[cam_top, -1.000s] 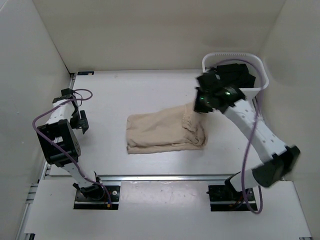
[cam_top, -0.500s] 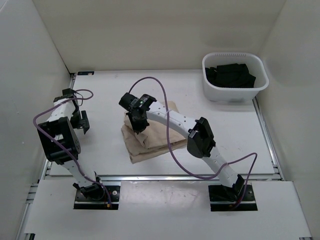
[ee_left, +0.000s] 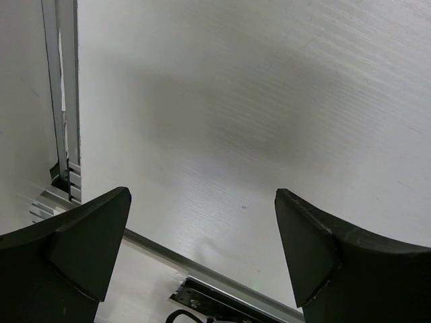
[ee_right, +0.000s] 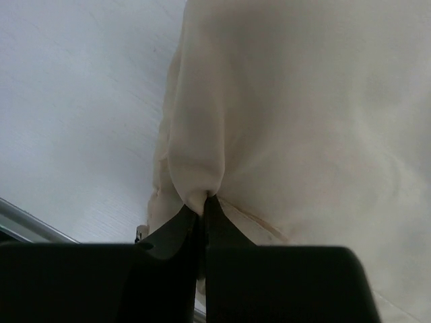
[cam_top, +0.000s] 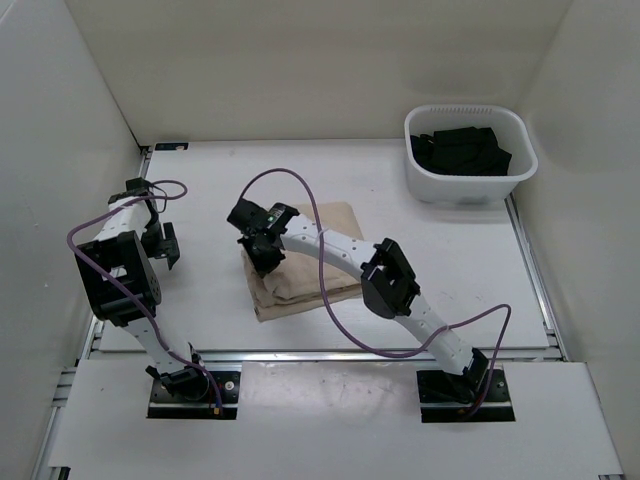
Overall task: Fold and stack the trousers
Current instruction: Fold the trousers
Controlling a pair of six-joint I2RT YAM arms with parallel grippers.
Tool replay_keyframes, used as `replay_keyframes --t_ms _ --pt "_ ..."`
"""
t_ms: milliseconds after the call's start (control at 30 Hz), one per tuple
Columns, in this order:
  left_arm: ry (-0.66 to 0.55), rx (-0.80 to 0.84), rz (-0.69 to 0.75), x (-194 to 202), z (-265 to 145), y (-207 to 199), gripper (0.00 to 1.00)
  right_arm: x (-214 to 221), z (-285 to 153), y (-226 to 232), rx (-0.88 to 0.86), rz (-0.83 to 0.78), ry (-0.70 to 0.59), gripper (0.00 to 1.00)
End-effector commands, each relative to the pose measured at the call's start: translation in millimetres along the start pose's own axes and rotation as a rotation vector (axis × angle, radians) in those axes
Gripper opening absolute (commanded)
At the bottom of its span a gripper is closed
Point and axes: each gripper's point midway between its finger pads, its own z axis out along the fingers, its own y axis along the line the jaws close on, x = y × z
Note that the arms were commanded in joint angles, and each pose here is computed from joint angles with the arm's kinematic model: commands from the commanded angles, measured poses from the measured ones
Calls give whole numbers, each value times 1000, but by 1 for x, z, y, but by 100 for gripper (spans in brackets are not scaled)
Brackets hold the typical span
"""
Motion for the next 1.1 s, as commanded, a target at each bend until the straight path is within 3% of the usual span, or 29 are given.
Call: replay_keyframes --t_ms 0,67,100,133,200,267,300,333,400,433,467,600,667,767,833,933,1067 --pt "-38 -7 -11 -9 -7 2 100 -10 -4 11 -46 -35 -36 0" --pt "-38 -7 -11 -9 -7 2 100 -9 -3 11 -57 -49 -39 15" --pt "-38 -7 -11 -9 -7 2 100 -7 -7 18 -78 -71 -41 28" --pt "-38 -7 -11 -9 -7 2 100 -5 -11 20 -96 -110 -38 50" --pt "-38 -18 -12 -8 -7 4 100 0 -22 33 -139 -176 -36 61" --pt "-55 -18 -17 -12 -11 6 100 -11 -60 40 -150 -252 -111 65" --pt "-68 -8 -22 -14 -17 6 100 -13 -68 37 -139 -262 -142 65" --pt "-72 -5 -12 -13 -21 3 100 -25 -112 40 -162 -263 -243 65" --pt "-121 53 -1 -20 -38 -8 100 -22 -131 31 -153 -244 -324 66" --pt "-120 77 13 -17 -43 -14 100 -10 -133 17 -148 -223 -357 61" --pt "-136 101 28 -19 -52 -21 100 -5 -130 0 -133 -169 -349 46" --pt "-188 252 174 -18 -97 -79 100 30 -103 -56 -59 -31 -186 19" --pt "-245 383 247 -18 -133 -113 100 44 -92 -99 50 63 -172 15" --pt "-351 551 446 7 -193 -179 100 35 -107 -157 82 312 -279 20" --pt "-431 625 586 29 -223 -221 100 54 -106 -186 90 452 -290 25" --pt "-396 629 712 60 -212 -255 100 55 -104 -226 68 574 -334 28" --pt "-277 505 844 111 -144 -266 100 79 -79 -235 28 638 -261 28"
